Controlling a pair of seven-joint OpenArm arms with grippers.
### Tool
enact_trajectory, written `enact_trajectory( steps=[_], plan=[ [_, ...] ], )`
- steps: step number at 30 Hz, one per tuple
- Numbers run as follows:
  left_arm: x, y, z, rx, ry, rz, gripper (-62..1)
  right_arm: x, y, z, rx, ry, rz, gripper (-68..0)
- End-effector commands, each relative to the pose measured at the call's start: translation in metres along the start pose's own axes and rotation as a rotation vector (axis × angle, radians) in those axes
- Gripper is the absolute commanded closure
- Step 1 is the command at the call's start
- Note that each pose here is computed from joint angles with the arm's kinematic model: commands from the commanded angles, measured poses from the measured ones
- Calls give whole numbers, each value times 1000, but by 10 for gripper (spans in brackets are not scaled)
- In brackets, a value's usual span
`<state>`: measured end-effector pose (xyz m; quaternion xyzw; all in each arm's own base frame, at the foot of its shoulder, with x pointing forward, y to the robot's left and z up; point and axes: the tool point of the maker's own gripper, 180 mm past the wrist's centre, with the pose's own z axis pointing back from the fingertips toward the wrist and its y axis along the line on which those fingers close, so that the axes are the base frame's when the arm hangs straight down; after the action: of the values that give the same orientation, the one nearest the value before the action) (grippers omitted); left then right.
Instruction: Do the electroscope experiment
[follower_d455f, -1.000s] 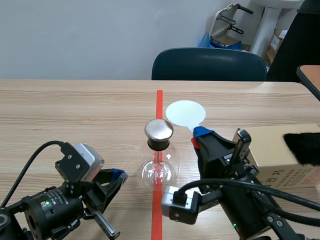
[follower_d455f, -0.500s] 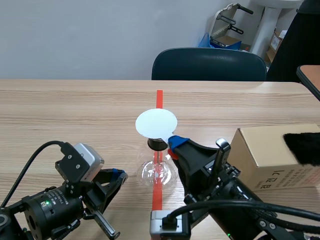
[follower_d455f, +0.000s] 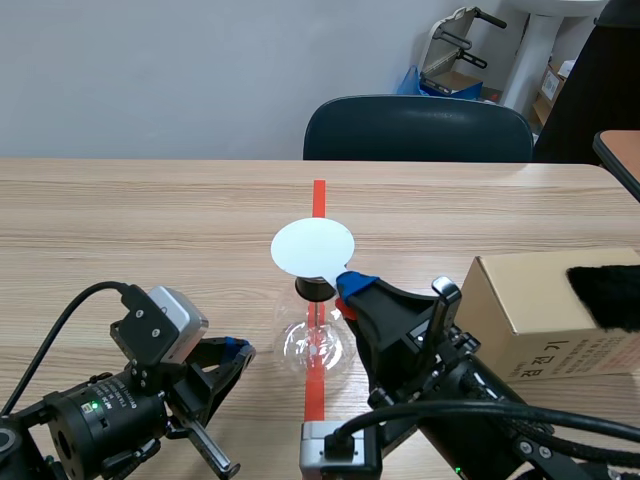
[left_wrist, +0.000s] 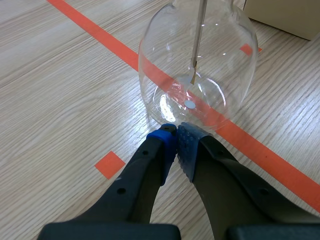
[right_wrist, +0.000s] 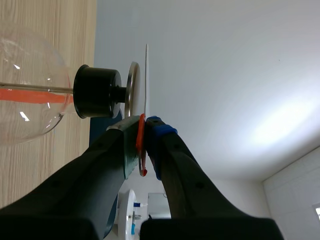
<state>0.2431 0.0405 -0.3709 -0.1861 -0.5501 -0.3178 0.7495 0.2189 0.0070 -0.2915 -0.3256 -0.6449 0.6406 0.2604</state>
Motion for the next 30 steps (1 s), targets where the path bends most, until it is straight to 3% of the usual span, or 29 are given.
enact_trajectory(
  steps=[1,7,20,25,30],
  plan=[
    [7,-1,-1,-1,-29,7,-44,-9,-7,-3,-27,22,18,-15],
    [7,-1,-1,-1,-29,7,-44,-32,-7,-1,-29,149,16,-15],
    [7,-1,-1,-1,-29,7,-44,-101,-8,25,-32,562,11,-15],
    [7,-1,-1,-1,-29,7,-44,-115,-8,34,-32,652,9,-15],
    [7,-1,-1,-1,-29,7,-44,-120,-8,38,-33,690,9,-15]
  ],
)
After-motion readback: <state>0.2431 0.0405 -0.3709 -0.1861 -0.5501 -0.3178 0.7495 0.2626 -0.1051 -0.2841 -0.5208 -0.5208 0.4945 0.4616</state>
